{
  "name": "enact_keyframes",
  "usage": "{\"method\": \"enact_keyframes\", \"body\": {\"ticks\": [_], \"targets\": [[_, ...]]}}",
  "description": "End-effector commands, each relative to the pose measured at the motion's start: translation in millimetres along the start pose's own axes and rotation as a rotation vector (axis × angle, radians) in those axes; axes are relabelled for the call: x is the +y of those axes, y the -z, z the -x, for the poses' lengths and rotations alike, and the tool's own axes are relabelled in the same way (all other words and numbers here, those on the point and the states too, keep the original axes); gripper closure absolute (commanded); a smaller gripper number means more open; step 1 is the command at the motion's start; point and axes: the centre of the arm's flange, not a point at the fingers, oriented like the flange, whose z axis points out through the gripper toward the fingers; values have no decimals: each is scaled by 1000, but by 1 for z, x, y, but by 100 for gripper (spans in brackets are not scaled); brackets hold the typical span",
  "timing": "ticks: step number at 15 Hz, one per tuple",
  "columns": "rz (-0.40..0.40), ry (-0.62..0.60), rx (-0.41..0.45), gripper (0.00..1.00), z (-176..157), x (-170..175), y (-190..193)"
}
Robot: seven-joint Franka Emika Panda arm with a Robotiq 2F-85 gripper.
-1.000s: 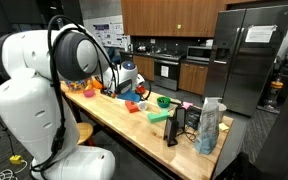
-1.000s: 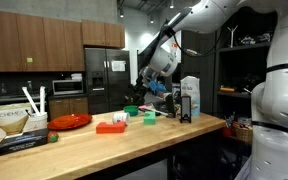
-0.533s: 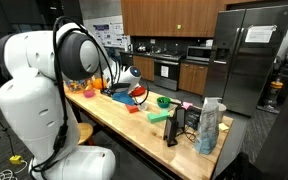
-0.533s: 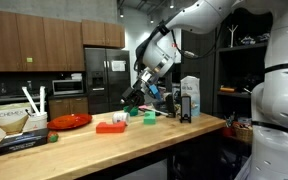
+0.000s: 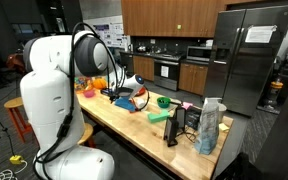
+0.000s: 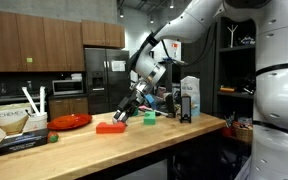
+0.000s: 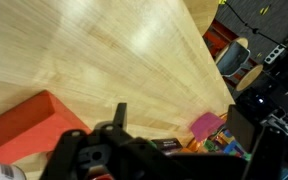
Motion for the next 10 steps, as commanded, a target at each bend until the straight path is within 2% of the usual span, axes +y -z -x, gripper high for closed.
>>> {"method": "enact_keyframes", "body": {"ticks": [1,6,10], "targets": [[-29,46,36,0,-17,5,-14],[9,81,57,0,-24,12,-30],[132,120,77,0,-23,24,-39]]}}
